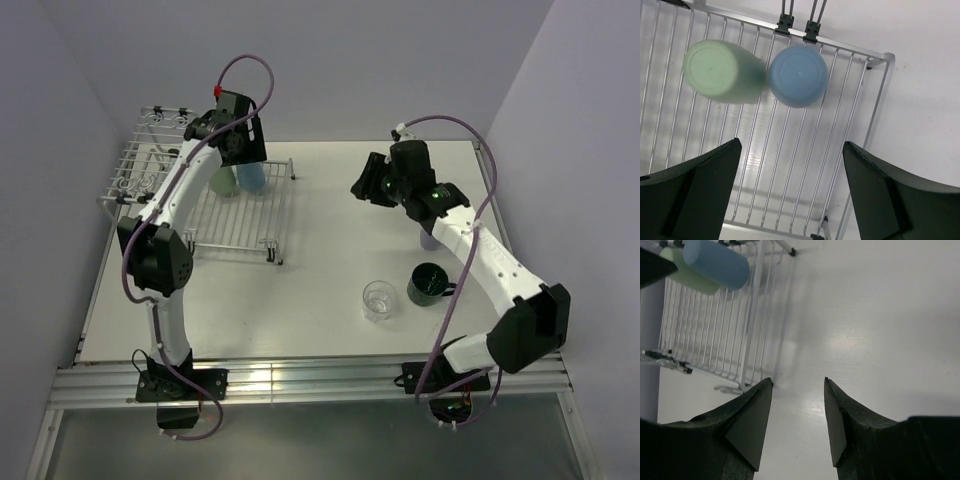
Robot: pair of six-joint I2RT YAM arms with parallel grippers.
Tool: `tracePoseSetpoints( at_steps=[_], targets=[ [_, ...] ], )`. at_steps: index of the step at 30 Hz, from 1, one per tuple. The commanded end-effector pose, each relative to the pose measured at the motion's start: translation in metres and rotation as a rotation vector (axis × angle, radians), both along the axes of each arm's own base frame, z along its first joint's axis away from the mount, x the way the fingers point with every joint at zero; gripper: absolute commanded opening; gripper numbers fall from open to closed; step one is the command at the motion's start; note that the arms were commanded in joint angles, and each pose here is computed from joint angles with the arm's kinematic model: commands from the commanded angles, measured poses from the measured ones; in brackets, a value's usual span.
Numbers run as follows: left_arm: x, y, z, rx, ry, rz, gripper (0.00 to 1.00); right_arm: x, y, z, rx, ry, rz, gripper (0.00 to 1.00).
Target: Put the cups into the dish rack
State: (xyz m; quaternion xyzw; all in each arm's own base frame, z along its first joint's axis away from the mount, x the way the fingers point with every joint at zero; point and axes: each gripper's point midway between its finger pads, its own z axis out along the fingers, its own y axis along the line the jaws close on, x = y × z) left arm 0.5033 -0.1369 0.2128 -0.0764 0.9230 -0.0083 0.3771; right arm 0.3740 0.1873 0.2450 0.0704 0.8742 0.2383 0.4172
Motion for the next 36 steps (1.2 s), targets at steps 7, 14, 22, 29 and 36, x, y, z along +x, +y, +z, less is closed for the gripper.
tracePoseSetpoints(
  at_steps=[7,14,22,29,36],
  targets=[
    [-0.070,-0.026,0.091,-0.143,-0.210,-0.050,0.89,-0.087,0.001,-0.006,-0.159,-0.014,0.042,0.54],
    [-0.122,-0.037,0.126,-0.284,-0.299,-0.157,0.90,-0.139,-0.010,-0.056,-0.213,0.084,0.053,0.51],
    [-0.150,-0.043,0.132,-0.348,-0.315,-0.233,0.90,-0.179,-0.010,-0.093,-0.255,0.172,0.077,0.50],
    [-0.150,-0.048,0.112,-0.351,-0.279,-0.257,0.90,-0.199,-0.008,-0.129,-0.327,0.248,0.109,0.50],
    [-0.147,-0.053,0.105,-0.361,-0.271,-0.267,0.90,-0.199,-0.006,-0.148,-0.352,0.272,0.092,0.50]
  ],
)
